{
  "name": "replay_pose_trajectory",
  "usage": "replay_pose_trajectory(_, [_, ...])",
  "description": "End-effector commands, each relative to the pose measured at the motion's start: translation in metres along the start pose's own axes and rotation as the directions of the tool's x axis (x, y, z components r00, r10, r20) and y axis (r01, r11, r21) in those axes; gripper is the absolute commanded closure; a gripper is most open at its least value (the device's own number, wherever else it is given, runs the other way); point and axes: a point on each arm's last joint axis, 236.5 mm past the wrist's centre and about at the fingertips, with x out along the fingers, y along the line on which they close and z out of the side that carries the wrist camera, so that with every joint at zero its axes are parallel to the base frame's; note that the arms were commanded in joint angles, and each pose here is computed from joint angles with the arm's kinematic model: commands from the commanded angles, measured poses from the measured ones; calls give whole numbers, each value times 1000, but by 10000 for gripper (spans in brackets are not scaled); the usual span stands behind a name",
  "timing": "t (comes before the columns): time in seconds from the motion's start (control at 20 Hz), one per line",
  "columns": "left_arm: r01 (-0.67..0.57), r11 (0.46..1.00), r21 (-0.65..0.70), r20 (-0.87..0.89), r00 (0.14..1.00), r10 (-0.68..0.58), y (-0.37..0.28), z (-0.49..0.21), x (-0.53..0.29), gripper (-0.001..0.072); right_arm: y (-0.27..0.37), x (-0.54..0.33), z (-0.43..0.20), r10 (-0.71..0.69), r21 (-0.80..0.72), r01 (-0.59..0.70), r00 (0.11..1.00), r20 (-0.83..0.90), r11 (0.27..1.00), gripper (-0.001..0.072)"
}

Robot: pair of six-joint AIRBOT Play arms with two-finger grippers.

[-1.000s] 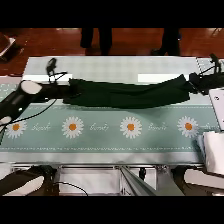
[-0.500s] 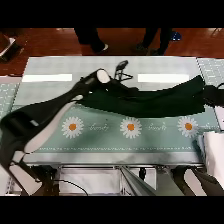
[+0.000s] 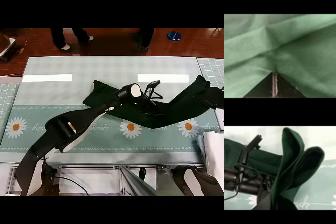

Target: Fold the shirts.

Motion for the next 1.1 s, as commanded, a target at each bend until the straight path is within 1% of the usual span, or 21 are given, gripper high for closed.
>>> replay_pose_trajectory(0.0, [7,1000,10,-32,999,-7,13,15,-42,684,7,-1,2,29,4,-29,1000,10,1000,683])
replay_pose_trajectory(0.05, [-30,1000,6,-15,999,30,31,28,-72,684,12,-1,4,48,8,-49,999,21,999,683])
replay_pose_trajectory(0.15, [-176,984,-5,24,984,176,75,46,-149,683,23,-3,14,92,15,-93,994,58,996,683])
replay_pose_trajectory(0.2, [-266,964,-21,67,961,267,96,53,-195,683,29,-4,19,116,18,-118,990,74,993,683])
replay_pose_trajectory(0.3, [-385,920,-71,177,903,392,120,57,-283,683,45,-2,29,164,-3,-164,984,68,986,683])
replay_pose_trajectory(0.4, [-445,887,-126,302,834,462,126,45,-357,683,75,12,35,219,-69,-217,976,14,974,683])
replay_pose_trajectory(0.55, [-461,859,-222,481,715,507,121,3,-429,683,142,56,39,313,-154,-322,946,-79,934,683])
replay_pose_trajectory(0.65, [-457,848,-270,549,650,525,121,-36,-448,683,186,97,29,357,-185,-383,920,-161,905,683])
replay_pose_trajectory(0.75, [-451,841,-298,568,625,536,125,-77,-443,683,224,141,13,377,-205,-429,892,-250,880,683])
replay_pose_trajectory(0.9, [-430,837,-339,541,639,547,137,-125,-420,683,262,204,-17,373,-202,-465,851,-370,862,683])
replay_pose_trajectory(1.05, [-410,834,-370,502,667,551,150,-146,-401,683,278,253,-46,354,-186,-475,819,-452,860,682])
